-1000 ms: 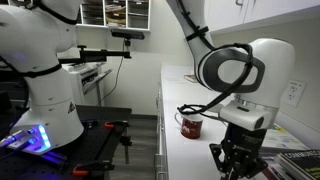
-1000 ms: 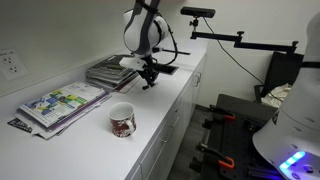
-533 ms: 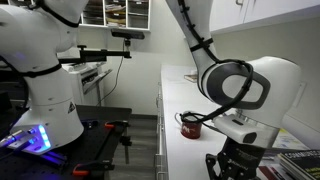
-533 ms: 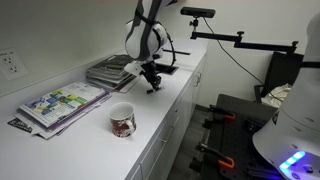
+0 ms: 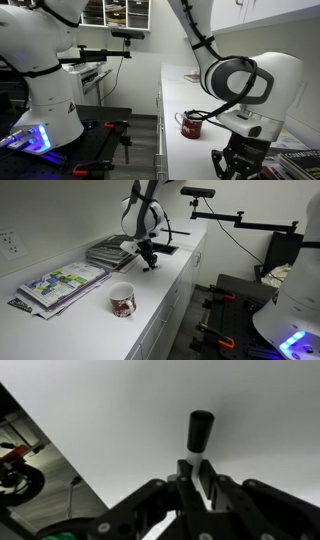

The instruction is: Remove the marker out of the cup

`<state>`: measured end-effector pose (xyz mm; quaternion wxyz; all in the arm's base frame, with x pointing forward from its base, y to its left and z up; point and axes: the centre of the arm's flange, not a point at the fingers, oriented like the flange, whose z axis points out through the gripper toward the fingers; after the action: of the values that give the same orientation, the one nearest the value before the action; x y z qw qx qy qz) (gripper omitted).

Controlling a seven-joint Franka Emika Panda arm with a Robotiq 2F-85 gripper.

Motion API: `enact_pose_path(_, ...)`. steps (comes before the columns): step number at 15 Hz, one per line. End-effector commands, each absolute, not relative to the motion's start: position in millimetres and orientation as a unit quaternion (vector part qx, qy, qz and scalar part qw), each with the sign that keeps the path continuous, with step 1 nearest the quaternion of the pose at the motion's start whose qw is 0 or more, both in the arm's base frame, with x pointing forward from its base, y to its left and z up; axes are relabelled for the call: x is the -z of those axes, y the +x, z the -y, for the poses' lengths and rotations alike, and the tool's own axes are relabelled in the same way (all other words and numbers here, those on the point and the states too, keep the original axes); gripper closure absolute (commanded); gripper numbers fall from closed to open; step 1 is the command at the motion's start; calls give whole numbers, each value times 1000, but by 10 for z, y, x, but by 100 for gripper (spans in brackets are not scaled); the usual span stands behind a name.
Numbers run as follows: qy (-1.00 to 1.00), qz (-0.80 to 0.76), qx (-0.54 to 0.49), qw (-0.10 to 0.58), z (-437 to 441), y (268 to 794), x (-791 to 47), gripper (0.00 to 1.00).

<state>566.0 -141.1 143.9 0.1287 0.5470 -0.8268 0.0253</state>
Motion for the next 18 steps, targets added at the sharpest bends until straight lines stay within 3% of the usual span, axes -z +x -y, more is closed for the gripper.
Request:
enact_pose_path(1,542,829,-31,133,1323,5735,-1515,95)
enact_pose_path(2,544,828,-33,134,1305,5747,-1522,95)
enact_pose_path(3,543,827,-39,137,1292,5749,-1531,57)
enact_pose_path(4,545,826,-43,139,1280,5749,-1544,56)
enact_pose_path(11,561,809,-95,143,1093,5702,-1961,5)
enact_pose_path(12,569,804,-103,138,1040,5686,-2084,0)
enact_pose_path(18,628,764,-112,96,688,5527,-2593,0)
